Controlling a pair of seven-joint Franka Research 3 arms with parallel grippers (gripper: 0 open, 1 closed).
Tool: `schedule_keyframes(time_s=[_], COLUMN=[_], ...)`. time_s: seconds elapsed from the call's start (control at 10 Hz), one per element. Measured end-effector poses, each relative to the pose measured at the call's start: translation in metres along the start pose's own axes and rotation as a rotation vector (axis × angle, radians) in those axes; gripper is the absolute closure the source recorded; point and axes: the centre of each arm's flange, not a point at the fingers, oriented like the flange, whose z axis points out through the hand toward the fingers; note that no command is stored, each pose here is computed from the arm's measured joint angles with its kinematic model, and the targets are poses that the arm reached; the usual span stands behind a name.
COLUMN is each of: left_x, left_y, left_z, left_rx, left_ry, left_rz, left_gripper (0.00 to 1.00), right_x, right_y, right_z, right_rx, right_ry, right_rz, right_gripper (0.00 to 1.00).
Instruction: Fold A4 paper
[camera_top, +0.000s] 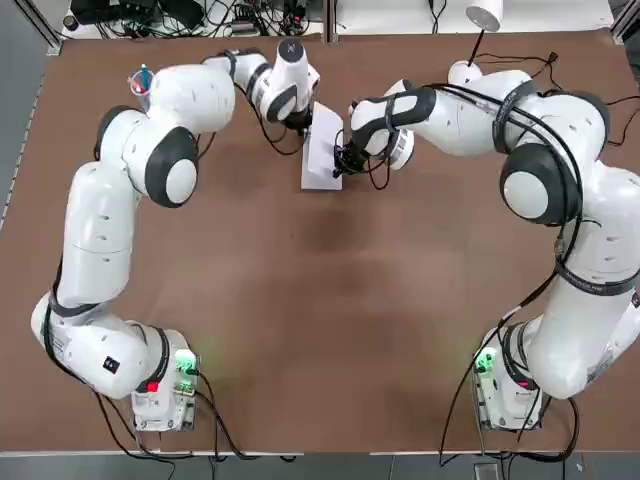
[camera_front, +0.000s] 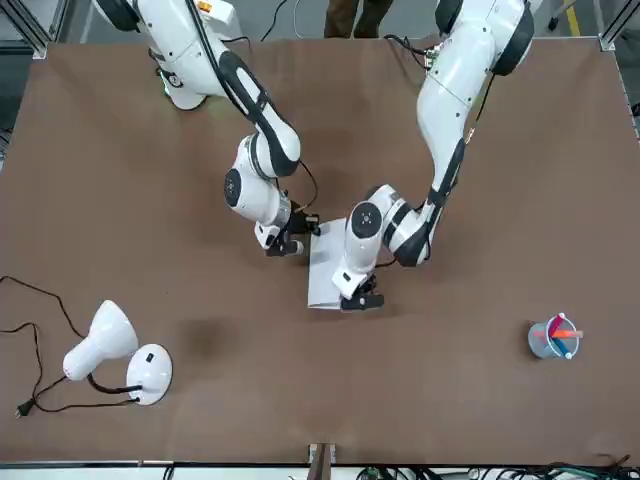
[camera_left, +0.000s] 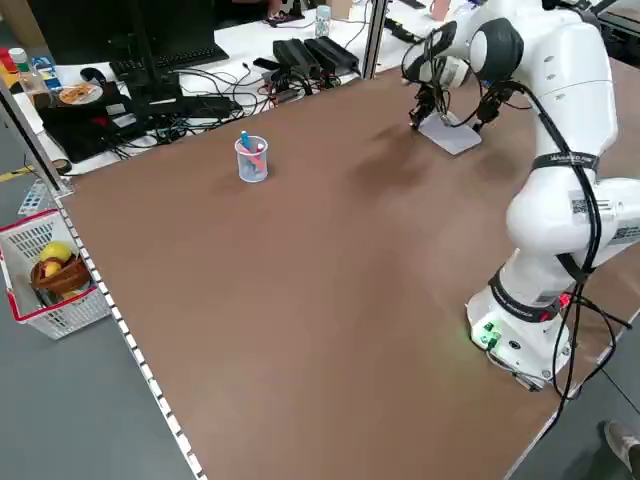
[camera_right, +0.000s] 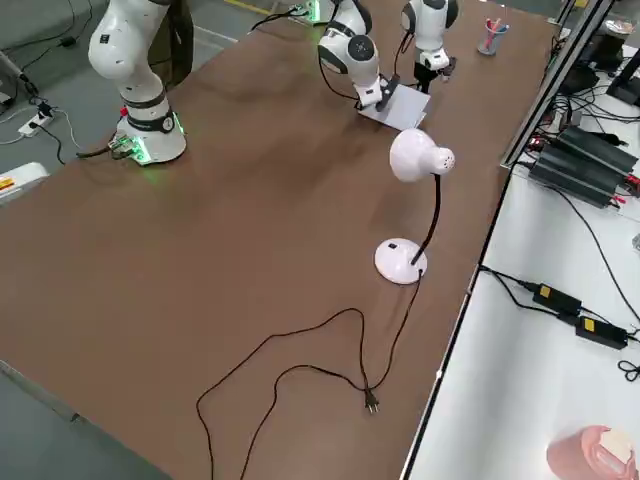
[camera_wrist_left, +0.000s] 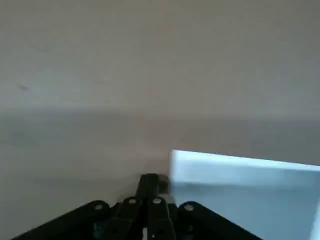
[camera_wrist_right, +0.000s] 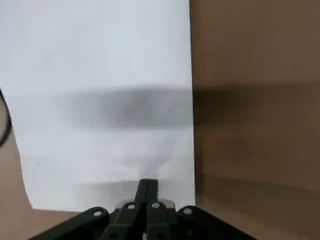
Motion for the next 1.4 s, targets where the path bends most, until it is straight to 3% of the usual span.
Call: schedule_keyframes(time_s=[0.6,0.9,1.4], left_x=[0.021,0.040,0.075], left_y=[-0.025,-0.045,-0.071], left_z=[-0.019,-0.023,-0.063], left_rx=[0.056,0.047,-0.029], left_ry=[-0.026,-0.021,0.003], left_rz=[0.004,-0.039,-0.159], left_gripper=[0.99,0.89,0.19], right_x=[-0.001,0.001,0.022], right_y=[0.005,0.001,-0.002], right_z=[0.011,0.017,0.017], right_rx=[-0.013,-0.009,0.005], right_ry=[0.018,0.022,0.056], right_rz=[0.002,-0.003,-0.023], right_gripper=[0.99,0.99,0.99])
